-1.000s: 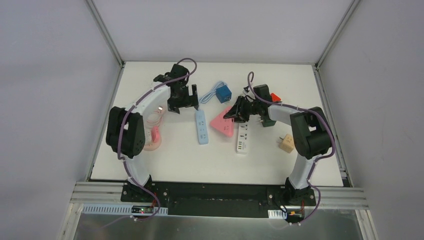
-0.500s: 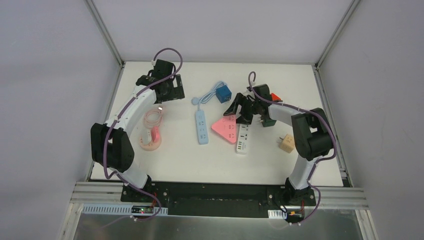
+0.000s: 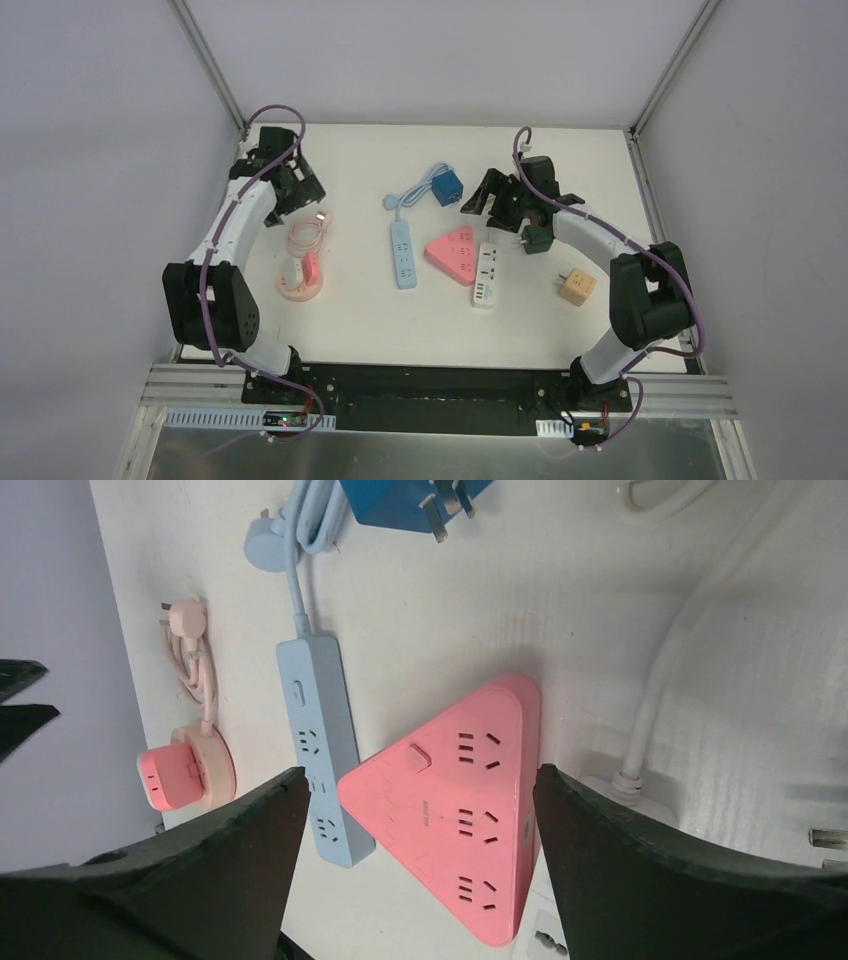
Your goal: Pull the plug off the socket
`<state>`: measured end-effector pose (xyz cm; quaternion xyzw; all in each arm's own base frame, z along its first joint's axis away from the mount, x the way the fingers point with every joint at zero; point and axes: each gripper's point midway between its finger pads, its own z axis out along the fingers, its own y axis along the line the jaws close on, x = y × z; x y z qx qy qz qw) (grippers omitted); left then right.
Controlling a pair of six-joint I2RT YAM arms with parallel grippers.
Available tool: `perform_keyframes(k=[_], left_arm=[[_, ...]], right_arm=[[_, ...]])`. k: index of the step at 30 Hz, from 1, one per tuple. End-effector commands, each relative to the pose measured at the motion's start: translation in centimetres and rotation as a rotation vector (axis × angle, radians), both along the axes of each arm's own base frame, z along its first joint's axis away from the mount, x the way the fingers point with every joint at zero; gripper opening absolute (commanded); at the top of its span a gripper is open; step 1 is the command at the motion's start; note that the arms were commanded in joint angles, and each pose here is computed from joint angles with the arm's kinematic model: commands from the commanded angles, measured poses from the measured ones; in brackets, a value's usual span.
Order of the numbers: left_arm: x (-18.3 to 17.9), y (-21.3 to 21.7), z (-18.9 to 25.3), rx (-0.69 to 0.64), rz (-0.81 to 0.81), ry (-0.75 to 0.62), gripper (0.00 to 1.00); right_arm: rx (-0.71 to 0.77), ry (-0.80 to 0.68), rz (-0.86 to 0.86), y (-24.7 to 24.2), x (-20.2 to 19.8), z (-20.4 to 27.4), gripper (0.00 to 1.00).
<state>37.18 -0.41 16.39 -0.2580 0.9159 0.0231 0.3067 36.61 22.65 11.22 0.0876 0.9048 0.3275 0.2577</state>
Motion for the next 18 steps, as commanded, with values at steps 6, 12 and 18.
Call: perform_keyframes(k=[6,12,18], left_arm=[[-8.6,6.1,-6.9,-0.227,0.442,0.204,0.94],[-10.8,8.0,-9.3,-0.157,0.544,0.266,0.9],[-9.6,6.8,-11.6,-0.226,0.474,0.31,0.69]], right_arm=[[-0.005,-0.09,-0.01,-0.3,0.9,3.5,0.84],[0.003,-0.076,0.001,0.0,0.9,3.1,0.84],[0.017,-0.076,0.013,0.0,1.2,3.0,0.84]])
